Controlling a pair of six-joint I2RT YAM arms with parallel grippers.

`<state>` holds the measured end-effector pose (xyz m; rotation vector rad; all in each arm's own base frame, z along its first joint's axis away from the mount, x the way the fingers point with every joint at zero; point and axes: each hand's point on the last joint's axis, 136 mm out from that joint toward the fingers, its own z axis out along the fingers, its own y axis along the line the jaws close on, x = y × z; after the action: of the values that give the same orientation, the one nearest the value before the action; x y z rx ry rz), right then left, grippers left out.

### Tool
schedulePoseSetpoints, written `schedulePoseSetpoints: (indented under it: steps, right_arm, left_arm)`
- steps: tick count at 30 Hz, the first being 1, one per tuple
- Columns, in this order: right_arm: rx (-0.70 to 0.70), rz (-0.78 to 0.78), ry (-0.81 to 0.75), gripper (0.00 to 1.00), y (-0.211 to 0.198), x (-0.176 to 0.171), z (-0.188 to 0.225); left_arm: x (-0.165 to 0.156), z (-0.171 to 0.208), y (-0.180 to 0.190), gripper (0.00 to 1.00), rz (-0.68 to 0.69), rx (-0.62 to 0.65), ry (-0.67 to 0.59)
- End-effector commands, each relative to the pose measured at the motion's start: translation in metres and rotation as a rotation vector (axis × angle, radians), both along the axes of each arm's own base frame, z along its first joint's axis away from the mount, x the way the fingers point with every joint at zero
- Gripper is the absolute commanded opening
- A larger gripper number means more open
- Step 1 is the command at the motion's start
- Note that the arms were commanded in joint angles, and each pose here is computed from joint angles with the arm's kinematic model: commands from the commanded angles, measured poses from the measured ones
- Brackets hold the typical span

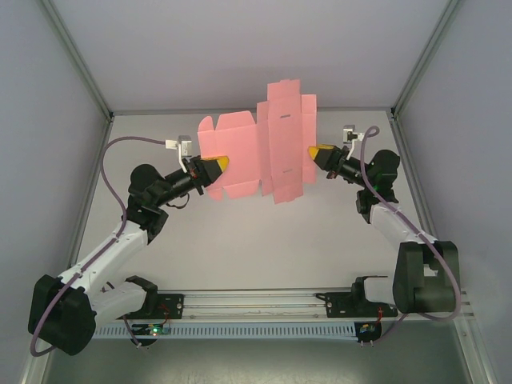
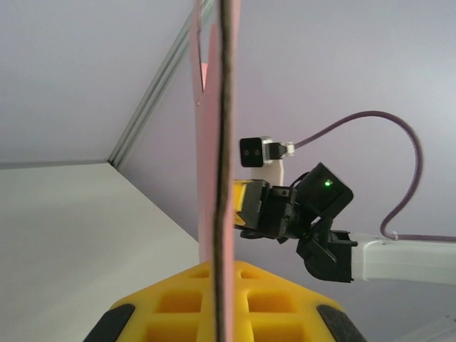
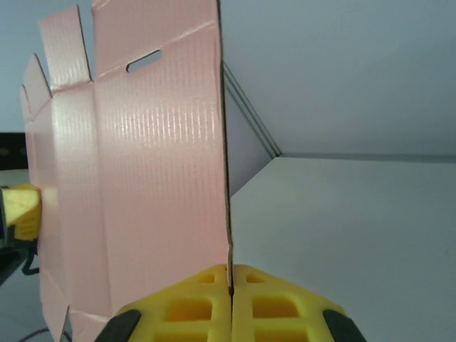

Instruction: Assemble paper box

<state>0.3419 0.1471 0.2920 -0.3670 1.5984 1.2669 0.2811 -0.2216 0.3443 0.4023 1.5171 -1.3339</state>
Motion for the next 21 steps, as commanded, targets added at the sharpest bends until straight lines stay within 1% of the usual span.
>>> schedulePoseSetpoints:
  steps: [1, 4, 7, 8, 9, 10, 11, 12, 13, 15, 16, 17, 18, 21]
  right_arm:
    - [-0.026, -0.012, -0.103, 0.00, -0.001, -0.009, 0.026]
    - [-0.083, -0.054, -0.112, 0.00, -0.001, -0.010, 0.024]
    - [-0.212, -0.125, -0.164, 0.00, 0.000, -0.012, 0.016]
    - [-0.269, -0.159, -0.176, 0.00, 0.001, -0.012, 0.012]
    - [-0.339, -0.184, -0.194, 0.00, 0.003, -0.014, 0.008]
    - [-0.419, -0.220, -0.198, 0.00, 0.003, -0.015, 0.003]
    - [-0.488, -0.229, -0.196, 0.00, 0.004, -0.019, -0.003]
    - [-0.549, -0.208, -0.190, 0.00, 0.008, -0.025, -0.011]
    - [-0.583, -0.182, -0.173, 0.00, 0.011, -0.031, -0.017]
    - [-0.618, -0.104, -0.109, 0.00, 0.017, -0.044, -0.033]
    - [-0.618, -0.059, -0.070, 0.00, 0.021, -0.050, -0.039]
    - [-0.625, 0.003, -0.039, 0.00, 0.025, -0.060, -0.047]
    - [-0.628, 0.031, 0.005, 0.00, 0.028, -0.064, -0.056]
    - [-0.682, 0.068, 0.090, 0.00, 0.032, -0.067, -0.084]
  left_arm:
    - [-0.002, 0.003, 0.000, 0.00, 0.024, -0.013, -0.023]
    - [0.000, -0.002, 0.001, 0.00, 0.035, -0.007, 0.000]
    - [0.004, -0.016, 0.001, 0.00, 0.052, 0.038, 0.044]
    - [0.007, -0.023, 0.004, 0.07, 0.079, 0.068, 0.072]
    - [0.012, -0.035, 0.008, 0.29, 0.118, 0.108, 0.115]
    - [0.017, -0.047, 0.015, 0.76, 0.176, 0.163, 0.166]
    - [0.020, -0.060, 0.024, 1.00, 0.238, 0.217, 0.210]
    - [0.023, -0.073, 0.037, 1.00, 0.316, 0.277, 0.259]
    - [0.024, -0.082, 0.050, 1.00, 0.389, 0.324, 0.299]
    - [0.022, -0.096, 0.076, 1.00, 0.519, 0.405, 0.346]
    - [0.020, -0.098, 0.085, 1.00, 0.560, 0.423, 0.354]
    - [0.016, -0.098, 0.091, 1.00, 0.589, 0.429, 0.349]
    - [0.013, -0.095, 0.096, 1.00, 0.606, 0.425, 0.334]
    - [0.008, -0.090, 0.100, 1.00, 0.628, 0.399, 0.303]
